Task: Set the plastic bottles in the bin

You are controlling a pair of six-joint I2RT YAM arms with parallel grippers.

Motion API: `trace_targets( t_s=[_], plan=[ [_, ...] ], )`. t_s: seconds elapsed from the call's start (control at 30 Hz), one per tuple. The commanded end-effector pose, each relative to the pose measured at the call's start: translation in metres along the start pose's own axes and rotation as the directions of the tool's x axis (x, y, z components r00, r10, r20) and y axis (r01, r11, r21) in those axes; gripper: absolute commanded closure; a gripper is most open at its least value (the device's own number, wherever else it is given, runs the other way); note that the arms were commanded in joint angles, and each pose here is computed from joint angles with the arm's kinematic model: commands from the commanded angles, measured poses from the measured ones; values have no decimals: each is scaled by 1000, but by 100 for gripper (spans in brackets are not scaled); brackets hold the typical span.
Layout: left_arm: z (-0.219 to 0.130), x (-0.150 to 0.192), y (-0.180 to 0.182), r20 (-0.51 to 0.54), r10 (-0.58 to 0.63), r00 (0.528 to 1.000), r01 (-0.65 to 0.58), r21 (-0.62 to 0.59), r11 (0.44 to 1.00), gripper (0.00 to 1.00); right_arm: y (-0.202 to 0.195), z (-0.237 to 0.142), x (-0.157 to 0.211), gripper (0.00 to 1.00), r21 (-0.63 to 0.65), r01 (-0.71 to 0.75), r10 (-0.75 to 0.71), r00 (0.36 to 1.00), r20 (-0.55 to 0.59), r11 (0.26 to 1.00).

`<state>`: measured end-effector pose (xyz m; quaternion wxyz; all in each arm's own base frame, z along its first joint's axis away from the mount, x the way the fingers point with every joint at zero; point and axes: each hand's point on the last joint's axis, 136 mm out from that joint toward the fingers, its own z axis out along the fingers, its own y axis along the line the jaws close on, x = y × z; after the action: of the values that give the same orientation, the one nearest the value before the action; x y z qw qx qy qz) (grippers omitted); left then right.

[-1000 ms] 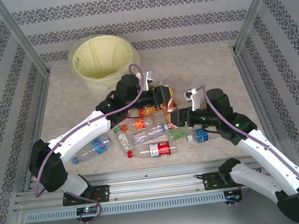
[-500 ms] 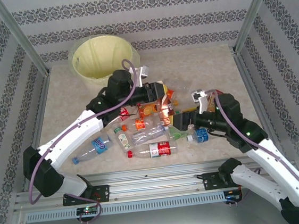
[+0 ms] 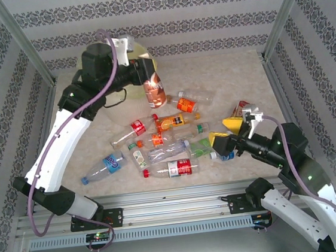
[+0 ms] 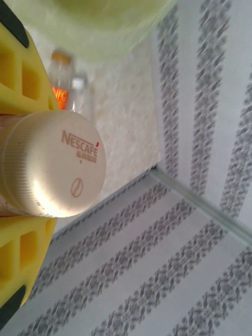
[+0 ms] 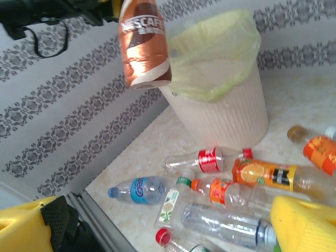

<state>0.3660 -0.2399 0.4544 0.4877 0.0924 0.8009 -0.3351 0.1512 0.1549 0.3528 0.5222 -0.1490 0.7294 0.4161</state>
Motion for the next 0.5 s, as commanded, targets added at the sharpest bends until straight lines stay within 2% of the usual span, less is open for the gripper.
trace_targets(
  t_s=[0.0,0.2,0.47],
  plan=[
    [-3,-10,32,-28,84,996,-87,-135,987,73,7,-9,-9,2,-24,126,-123,988,91,992],
    [-6,-53,63,1,149,989,-143,-272,952,73,8,-29,-16,2,5,241,-236,946,221,970],
    [3,-88,110,24,216,976,-189,-404,895,73,8,-37,-18,2,33,272,-271,932,242,962]
  ],
)
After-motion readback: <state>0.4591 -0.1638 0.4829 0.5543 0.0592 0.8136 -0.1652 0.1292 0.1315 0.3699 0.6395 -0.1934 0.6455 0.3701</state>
